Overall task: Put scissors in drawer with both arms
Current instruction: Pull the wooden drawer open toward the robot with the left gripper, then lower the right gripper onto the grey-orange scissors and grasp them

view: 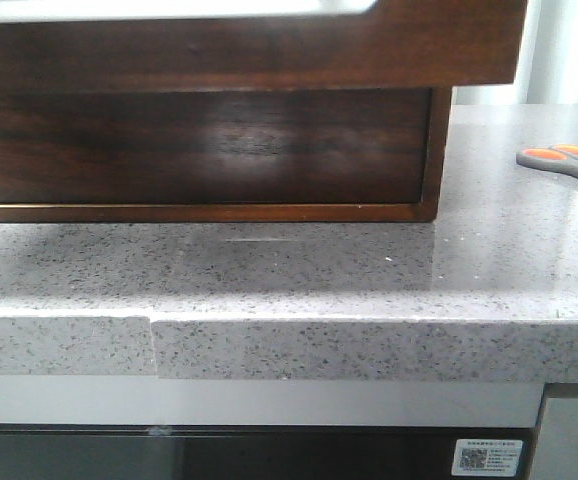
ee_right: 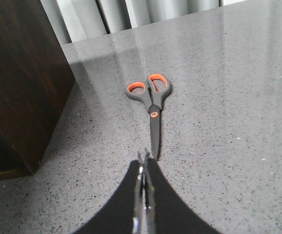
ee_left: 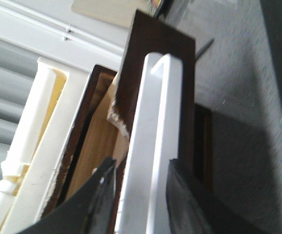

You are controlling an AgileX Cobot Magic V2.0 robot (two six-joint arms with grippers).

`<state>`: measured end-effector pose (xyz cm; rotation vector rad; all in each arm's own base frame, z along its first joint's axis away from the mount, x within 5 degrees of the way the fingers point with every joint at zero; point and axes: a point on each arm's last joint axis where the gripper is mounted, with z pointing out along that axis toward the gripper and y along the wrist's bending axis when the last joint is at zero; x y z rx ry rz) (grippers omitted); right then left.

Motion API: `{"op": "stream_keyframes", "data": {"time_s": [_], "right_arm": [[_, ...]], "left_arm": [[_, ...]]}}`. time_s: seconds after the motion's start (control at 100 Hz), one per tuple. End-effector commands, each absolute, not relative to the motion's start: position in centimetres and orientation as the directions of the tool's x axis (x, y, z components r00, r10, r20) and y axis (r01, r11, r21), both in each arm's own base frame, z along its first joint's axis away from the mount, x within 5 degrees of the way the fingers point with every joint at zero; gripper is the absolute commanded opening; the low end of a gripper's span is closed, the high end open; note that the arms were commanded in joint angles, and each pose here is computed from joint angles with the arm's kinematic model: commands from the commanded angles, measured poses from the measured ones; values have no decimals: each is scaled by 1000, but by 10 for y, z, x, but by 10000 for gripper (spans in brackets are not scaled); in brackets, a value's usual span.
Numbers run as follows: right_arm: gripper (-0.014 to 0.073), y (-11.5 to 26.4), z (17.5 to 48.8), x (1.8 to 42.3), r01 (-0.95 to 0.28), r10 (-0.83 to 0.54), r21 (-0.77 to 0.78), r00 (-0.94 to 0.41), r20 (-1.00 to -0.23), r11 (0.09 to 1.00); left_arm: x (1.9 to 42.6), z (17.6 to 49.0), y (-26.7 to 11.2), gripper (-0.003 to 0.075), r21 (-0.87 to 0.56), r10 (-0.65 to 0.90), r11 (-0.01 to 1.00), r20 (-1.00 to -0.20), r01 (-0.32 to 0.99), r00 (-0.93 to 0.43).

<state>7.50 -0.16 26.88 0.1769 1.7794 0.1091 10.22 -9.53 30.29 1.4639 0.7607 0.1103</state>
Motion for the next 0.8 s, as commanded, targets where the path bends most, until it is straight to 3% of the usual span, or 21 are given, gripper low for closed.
{"op": "stream_keyframes", "data": {"time_s": [0.0, 0.24, 0.36, 0.62, 0.79], "right_arm": [[-61, -2, 287, 77, 45, 170, 166, -117, -978, 985], [-60, -2, 288, 77, 45, 170, 166, -118, -978, 985], [-46, -2, 291, 81, 46, 169, 164, -128, -977, 985], [214, -2, 296, 112, 42, 96, 89, -237, -967, 995], [244, -3, 311, 151, 25, 7, 0, -303, -953, 1000]], "left_arm": [[99, 318, -98, 288, 882, 433, 228, -472, 413, 768], [92, 330, -95, 287, 841, 360, 344, -528, 417, 769], [85, 335, -93, 287, 848, 346, 354, -510, 393, 787], [69, 343, -88, 286, 816, 290, 406, -541, 410, 790], [59, 350, -80, 286, 773, 274, 491, -575, 402, 771]]}}
